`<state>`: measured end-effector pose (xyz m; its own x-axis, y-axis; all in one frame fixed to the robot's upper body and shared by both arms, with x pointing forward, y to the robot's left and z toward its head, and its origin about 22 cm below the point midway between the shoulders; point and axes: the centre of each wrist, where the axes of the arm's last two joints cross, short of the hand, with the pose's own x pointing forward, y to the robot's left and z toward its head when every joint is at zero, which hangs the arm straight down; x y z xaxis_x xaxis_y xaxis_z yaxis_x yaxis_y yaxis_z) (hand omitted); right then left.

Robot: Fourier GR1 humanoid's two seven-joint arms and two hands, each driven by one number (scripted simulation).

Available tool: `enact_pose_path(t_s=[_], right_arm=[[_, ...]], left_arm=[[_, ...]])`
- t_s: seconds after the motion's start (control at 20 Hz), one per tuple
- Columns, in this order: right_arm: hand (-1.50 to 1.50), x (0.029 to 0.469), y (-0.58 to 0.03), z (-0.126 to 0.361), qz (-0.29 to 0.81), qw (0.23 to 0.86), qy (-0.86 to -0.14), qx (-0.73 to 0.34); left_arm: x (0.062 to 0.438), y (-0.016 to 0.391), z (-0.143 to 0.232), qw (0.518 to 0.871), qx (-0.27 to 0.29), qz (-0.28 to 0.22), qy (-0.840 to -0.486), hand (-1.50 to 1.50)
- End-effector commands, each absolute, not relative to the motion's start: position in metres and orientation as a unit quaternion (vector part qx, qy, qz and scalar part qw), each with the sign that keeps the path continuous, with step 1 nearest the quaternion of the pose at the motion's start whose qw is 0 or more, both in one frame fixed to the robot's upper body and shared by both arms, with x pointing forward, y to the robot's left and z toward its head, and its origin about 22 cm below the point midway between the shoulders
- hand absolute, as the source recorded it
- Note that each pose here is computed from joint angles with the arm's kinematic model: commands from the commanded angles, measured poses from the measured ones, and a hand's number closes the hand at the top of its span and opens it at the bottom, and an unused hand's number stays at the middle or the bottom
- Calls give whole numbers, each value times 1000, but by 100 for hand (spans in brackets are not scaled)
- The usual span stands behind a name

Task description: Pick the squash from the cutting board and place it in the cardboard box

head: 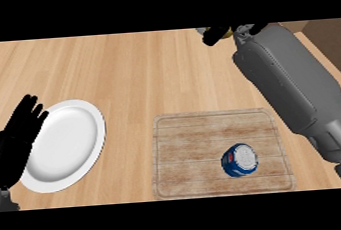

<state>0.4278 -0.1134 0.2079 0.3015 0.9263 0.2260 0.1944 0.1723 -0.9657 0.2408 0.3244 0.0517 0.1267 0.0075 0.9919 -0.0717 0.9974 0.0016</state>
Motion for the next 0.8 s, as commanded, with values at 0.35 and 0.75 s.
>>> enact_pose_path(t_s=[0.35,0.75], right_arm=[[150,416,-172,277,193,561,-474,-651],[150,430,-220,255,215,576,-435,-658]], left_arm=[[238,328,48,750,24,24,-661,0],[237,329,41,748,17,22,-663,0]])
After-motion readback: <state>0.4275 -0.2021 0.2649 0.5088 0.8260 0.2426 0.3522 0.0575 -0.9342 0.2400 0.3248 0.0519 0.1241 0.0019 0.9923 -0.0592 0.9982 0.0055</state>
